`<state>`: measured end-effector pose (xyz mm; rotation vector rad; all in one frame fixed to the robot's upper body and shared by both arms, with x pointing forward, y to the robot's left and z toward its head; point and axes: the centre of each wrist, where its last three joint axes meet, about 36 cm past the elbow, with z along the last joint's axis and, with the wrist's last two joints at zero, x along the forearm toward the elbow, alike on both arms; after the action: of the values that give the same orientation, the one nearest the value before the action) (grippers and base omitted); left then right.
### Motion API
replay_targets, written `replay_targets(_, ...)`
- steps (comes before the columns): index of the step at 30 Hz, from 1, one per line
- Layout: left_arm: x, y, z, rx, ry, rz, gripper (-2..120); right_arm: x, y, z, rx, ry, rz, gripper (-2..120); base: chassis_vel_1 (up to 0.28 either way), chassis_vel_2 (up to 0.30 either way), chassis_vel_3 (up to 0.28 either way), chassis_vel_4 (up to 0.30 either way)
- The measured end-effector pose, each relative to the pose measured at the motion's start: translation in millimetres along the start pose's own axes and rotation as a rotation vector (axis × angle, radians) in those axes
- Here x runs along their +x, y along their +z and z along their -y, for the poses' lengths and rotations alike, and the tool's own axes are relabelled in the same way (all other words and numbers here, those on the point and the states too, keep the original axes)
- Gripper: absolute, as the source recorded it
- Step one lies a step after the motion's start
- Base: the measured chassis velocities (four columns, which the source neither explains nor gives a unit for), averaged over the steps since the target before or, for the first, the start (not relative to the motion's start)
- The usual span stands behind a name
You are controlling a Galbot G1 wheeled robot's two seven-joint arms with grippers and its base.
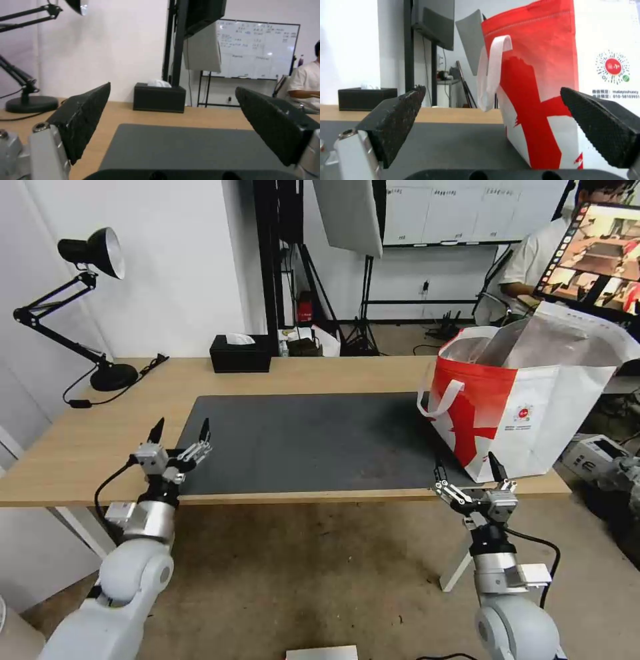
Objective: Pick up the trash from the table and place it into the takeout bag.
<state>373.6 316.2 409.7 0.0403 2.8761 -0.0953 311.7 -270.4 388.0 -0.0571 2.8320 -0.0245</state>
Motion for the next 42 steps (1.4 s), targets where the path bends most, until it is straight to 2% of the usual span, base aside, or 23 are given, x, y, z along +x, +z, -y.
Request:
replay_targets(9,17.4,-7.1,0.8,-0.008,-0.028,0.009,100,-0.9,-1.8,0.8,0.017,-0.007,0.011,100,0.000,0.000,0.000,0.000)
replay_targets(20,29.6,-2.2,7.1,0.008,-0.043,0.007,100,-0.6,-3.4,1.7,0.025,-0.010,0.020,100,0.000,0.000,0.000,0.000)
replay_targets(42,29.9,-1.5,8.3,0.008,-0.039,0.006,100,-0.4,-4.0,1.5,0.026,-0.009,0.020,100,0.000,0.000,0.000,0.000)
